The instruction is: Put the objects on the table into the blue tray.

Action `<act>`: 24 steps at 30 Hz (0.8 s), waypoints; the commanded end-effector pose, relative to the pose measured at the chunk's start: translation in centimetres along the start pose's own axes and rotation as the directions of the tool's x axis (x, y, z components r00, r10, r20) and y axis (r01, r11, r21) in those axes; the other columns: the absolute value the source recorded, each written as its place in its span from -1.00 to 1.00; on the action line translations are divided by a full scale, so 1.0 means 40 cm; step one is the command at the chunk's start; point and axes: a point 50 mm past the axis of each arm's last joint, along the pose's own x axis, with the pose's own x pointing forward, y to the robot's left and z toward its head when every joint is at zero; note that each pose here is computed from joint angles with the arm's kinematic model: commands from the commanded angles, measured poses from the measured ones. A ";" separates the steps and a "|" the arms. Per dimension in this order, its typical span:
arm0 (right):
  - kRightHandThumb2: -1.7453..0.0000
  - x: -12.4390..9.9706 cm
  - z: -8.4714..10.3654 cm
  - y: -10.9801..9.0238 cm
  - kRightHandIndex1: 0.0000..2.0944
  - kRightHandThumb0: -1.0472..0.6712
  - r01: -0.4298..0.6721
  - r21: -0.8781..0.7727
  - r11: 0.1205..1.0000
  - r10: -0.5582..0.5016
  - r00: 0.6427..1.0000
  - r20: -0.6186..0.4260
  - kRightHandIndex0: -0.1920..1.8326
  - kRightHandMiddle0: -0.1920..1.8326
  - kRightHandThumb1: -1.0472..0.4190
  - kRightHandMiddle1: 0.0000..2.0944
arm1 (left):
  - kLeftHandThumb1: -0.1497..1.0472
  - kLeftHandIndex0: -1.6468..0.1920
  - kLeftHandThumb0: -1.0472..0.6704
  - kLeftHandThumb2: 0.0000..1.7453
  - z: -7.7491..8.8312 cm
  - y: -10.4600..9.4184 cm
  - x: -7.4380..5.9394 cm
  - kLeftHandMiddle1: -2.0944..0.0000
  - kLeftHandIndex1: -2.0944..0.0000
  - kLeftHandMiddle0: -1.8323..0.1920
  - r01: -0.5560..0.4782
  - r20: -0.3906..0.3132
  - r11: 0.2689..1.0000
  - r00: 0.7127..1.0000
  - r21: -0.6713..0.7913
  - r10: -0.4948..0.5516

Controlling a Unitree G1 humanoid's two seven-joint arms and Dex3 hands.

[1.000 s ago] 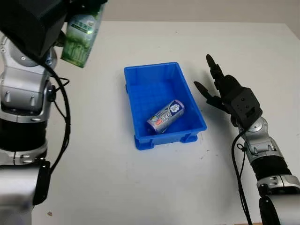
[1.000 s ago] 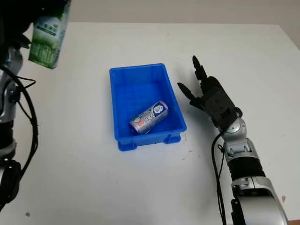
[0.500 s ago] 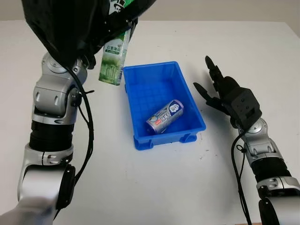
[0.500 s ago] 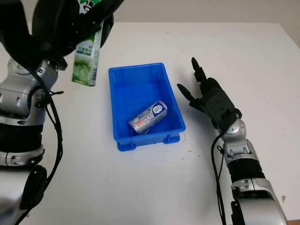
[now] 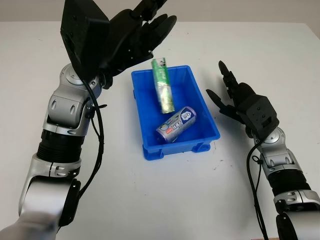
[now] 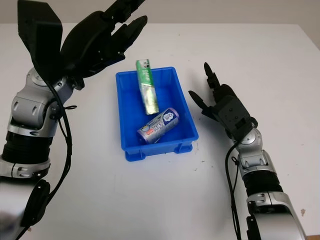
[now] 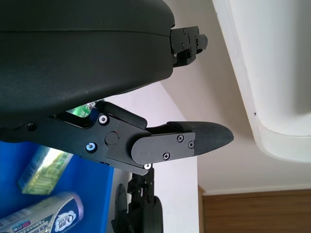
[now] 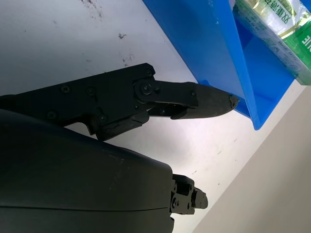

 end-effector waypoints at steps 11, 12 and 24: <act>0.45 -0.010 -0.002 0.005 -0.96 -0.62 -0.003 0.000 1.000 0.003 1.000 0.011 -0.97 -0.94 -1.00 -0.95 | 1.00 1.00 -0.65 -0.25 0.006 0.028 -0.016 1.00 1.00 1.00 -0.084 0.024 0.991 0.996 0.101 0.082; 0.45 -0.010 0.000 0.004 -0.95 -0.62 0.002 -0.008 1.000 -0.002 1.000 0.014 -0.97 -0.93 -1.00 -0.95 | 1.00 1.00 -0.65 -0.23 0.008 0.043 -0.022 1.00 1.00 1.00 -0.120 0.033 0.988 0.993 0.099 0.117; 0.40 0.001 0.050 -0.041 -0.95 -0.62 0.110 0.194 0.975 -0.133 0.985 0.107 -0.94 -0.91 -1.00 -0.95 | 1.00 1.00 -0.60 -0.06 -0.133 0.169 -0.153 1.00 1.00 1.00 -0.508 0.011 0.858 0.860 -0.082 0.510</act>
